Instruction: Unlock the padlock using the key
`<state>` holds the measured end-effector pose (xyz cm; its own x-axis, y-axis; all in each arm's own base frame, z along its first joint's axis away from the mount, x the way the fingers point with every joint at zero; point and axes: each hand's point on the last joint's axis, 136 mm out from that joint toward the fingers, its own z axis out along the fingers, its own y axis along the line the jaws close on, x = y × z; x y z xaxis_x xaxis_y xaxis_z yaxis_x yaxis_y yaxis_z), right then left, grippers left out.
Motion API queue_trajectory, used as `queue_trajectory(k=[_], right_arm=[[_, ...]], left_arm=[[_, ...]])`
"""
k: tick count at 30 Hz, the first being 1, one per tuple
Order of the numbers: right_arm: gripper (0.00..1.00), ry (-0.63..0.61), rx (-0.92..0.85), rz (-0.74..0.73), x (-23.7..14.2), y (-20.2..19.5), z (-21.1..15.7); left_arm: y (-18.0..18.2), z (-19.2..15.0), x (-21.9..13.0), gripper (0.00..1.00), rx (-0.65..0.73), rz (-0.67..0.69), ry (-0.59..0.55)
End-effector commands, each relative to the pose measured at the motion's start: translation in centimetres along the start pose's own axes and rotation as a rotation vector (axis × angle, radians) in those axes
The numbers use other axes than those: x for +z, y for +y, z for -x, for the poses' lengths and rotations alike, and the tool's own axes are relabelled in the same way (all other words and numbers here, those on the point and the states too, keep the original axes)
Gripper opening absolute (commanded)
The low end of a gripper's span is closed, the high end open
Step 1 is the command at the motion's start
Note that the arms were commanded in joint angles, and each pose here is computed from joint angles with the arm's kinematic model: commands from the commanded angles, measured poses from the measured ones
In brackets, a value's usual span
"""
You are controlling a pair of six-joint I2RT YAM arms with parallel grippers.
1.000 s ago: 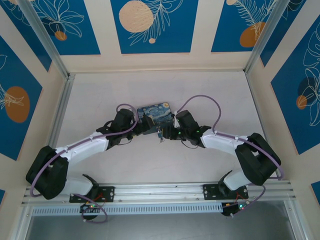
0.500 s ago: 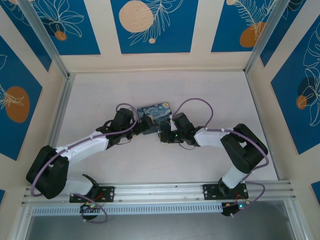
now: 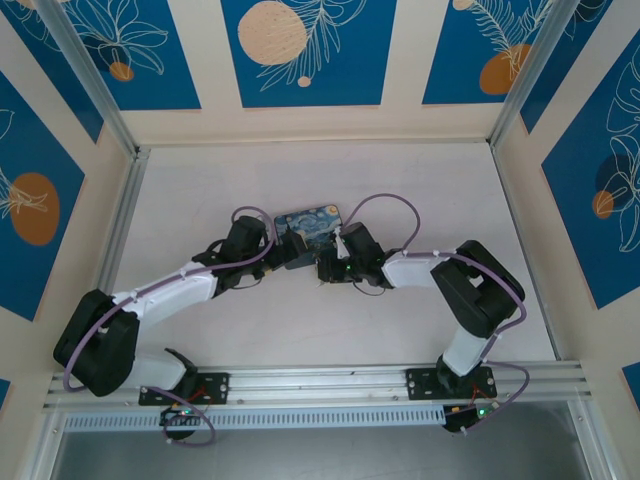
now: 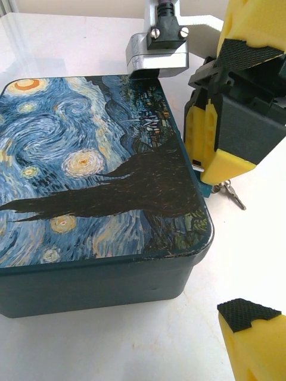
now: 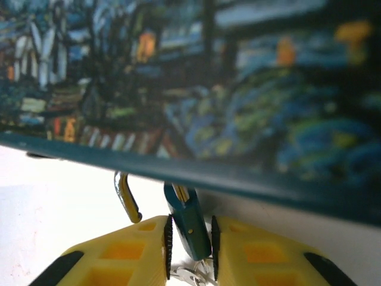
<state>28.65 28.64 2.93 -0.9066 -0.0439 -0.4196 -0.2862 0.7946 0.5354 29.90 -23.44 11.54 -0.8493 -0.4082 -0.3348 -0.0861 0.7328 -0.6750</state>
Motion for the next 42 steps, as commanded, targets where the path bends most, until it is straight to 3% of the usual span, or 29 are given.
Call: queue_trajectory(k=[1, 6, 14, 22, 42], right_arm=[[0.19, 0.003, -0.02, 0.018, 0.2, 0.6, 0.3], [0.0, 0.01, 0.008, -0.002, -0.1, 0.1, -0.3], [0.0, 0.035, 0.145, -0.045, -1.2, -0.6, -1.4], [0.0, 0.052, 0.32, -0.067, -1.6, -1.1, -2.4], [0.0, -0.027, 0.645, -0.041, -1.5, -1.1, -2.4]], left_arm=[[-0.6, 1.1, -0.2, 1.0, 0.011, -0.014, -0.011], [-0.2, 1.9, -0.4, 1.0, 0.035, 0.013, -0.023], [1.7, 4.2, -0.9, 1.0, 0.18, 0.196, -0.085], [4.0, 4.3, 0.9, 1.0, 0.221, 0.297, -0.075], [7.1, 0.7, 3.6, 1.0, 0.201, 0.322, -0.006]])
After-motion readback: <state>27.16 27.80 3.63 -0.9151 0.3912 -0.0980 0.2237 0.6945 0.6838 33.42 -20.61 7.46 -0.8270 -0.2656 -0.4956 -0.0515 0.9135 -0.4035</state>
